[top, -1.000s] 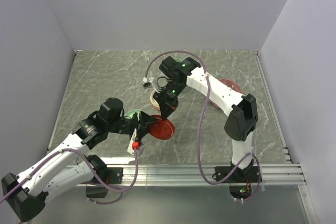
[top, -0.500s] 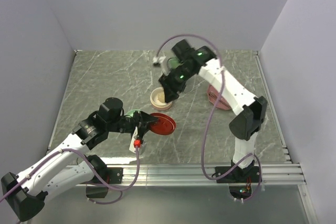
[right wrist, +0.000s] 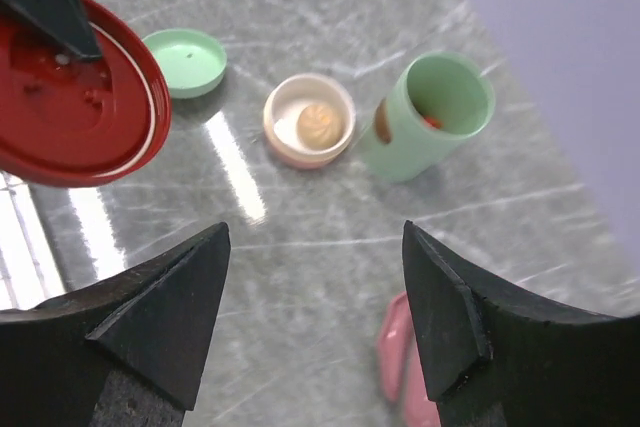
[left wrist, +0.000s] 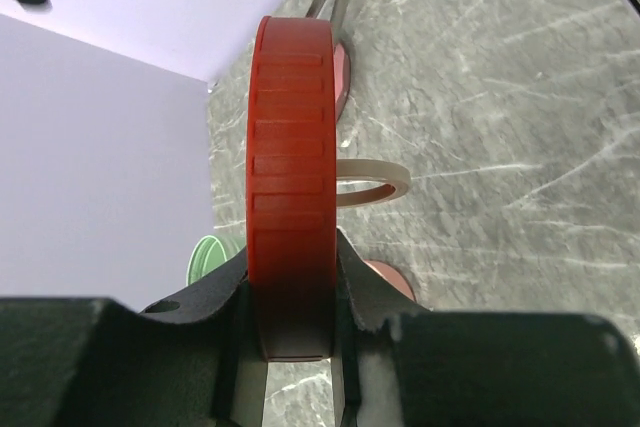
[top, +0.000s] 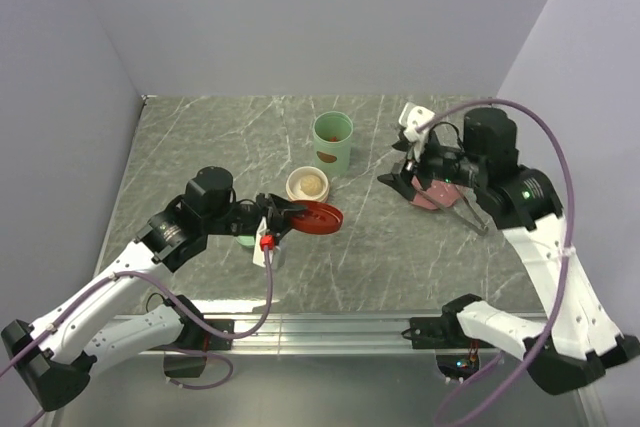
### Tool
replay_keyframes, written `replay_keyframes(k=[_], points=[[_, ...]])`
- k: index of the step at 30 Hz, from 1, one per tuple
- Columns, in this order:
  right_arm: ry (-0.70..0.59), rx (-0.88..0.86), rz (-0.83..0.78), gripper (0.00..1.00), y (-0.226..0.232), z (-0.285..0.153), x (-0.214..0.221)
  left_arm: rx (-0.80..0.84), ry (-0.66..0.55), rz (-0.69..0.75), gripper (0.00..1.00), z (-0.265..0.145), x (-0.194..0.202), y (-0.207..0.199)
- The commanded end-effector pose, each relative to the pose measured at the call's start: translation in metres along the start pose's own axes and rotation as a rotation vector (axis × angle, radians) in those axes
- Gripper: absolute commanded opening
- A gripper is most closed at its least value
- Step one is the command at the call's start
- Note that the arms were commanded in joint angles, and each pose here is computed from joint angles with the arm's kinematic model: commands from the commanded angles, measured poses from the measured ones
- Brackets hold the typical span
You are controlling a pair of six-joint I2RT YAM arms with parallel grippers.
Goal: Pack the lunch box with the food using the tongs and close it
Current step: Pass the lid of the lunch box from the right arm to the left, then pass the lid of the lunch box from the left arm to the right
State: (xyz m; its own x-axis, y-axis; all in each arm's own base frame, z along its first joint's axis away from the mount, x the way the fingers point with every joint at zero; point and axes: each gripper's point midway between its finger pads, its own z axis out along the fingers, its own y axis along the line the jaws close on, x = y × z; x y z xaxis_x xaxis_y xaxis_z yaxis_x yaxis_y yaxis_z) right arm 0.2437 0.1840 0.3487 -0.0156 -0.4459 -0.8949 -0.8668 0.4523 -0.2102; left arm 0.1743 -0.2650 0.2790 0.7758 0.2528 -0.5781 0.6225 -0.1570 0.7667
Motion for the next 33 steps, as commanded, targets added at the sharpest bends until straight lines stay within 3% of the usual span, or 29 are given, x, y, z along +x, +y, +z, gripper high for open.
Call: replay_keyframes(k=[1,8,16,29,33], points=[[-0.050,-0.007,-0.138,0.77,-0.001,0.001,-0.003,-0.048,-0.022,-0.001,0.07,-0.003,-0.016,0.024],[-0.209,-0.044,-0.313,0.77,0.051,-0.024,-0.018,-0.050,-0.022,-0.011,0.07,-0.003,-0.021,0.038],[-0.301,-0.067,-0.365,0.76,0.080,-0.011,-0.032,-0.073,-0.044,-0.070,0.08,-0.003,-0.030,0.054],[-0.286,-0.050,-0.425,0.68,0.081,0.030,-0.049,-0.087,-0.047,-0.098,0.09,0.004,-0.032,0.072],[-0.272,-0.018,-0.430,0.59,0.076,0.038,-0.048,-0.090,-0.060,-0.111,0.09,0.005,-0.034,0.075]])
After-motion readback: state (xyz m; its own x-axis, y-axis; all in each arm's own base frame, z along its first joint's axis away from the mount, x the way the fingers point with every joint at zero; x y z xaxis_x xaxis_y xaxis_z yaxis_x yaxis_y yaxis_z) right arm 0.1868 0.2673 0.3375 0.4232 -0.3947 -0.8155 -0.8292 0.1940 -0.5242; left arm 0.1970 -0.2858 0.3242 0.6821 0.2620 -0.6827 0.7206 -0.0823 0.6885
